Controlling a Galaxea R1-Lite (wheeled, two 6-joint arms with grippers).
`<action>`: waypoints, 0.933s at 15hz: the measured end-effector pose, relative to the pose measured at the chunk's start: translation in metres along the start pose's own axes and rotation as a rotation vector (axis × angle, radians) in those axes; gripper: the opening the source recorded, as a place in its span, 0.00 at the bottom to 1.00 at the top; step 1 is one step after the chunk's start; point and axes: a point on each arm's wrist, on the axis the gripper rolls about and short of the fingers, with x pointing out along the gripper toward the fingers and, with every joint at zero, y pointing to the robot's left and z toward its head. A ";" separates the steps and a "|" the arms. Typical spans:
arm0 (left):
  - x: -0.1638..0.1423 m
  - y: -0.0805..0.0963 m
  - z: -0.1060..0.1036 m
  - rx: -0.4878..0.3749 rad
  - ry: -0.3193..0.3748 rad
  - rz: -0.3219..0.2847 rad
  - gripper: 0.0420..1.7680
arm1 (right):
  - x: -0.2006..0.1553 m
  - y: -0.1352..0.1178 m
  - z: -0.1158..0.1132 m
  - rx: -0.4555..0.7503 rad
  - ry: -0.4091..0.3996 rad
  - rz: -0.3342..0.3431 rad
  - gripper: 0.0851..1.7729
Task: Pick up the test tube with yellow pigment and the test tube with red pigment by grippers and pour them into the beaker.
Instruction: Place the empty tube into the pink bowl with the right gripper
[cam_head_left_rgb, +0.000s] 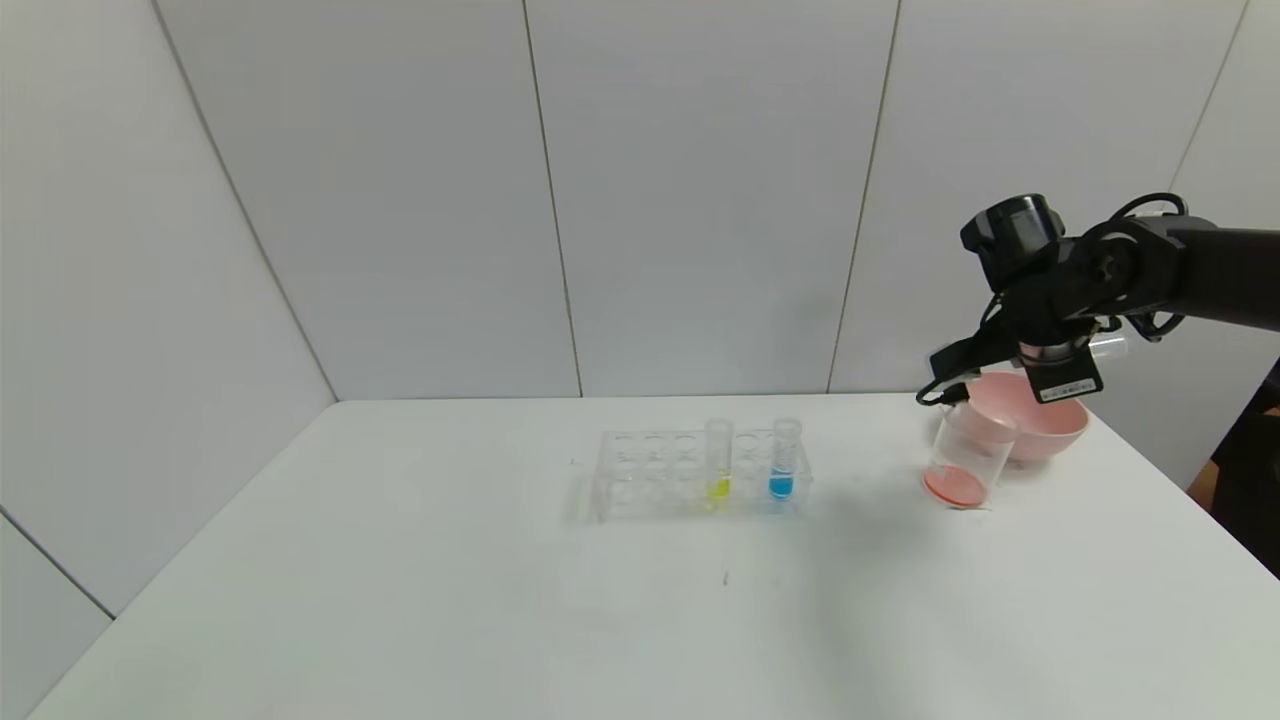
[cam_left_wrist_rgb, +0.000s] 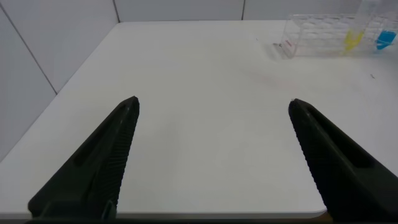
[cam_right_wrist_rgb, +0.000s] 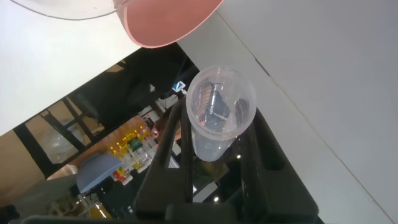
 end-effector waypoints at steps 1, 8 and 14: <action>0.000 0.000 0.000 0.000 0.000 0.000 0.97 | 0.000 -0.001 -0.002 0.011 -0.008 -0.002 0.24; 0.000 0.000 0.000 0.000 0.000 0.000 0.97 | 0.017 -0.006 -0.073 0.309 -0.366 0.019 0.24; 0.000 0.000 0.000 0.000 0.000 0.000 0.97 | 0.020 0.007 -0.109 1.054 -0.587 0.269 0.24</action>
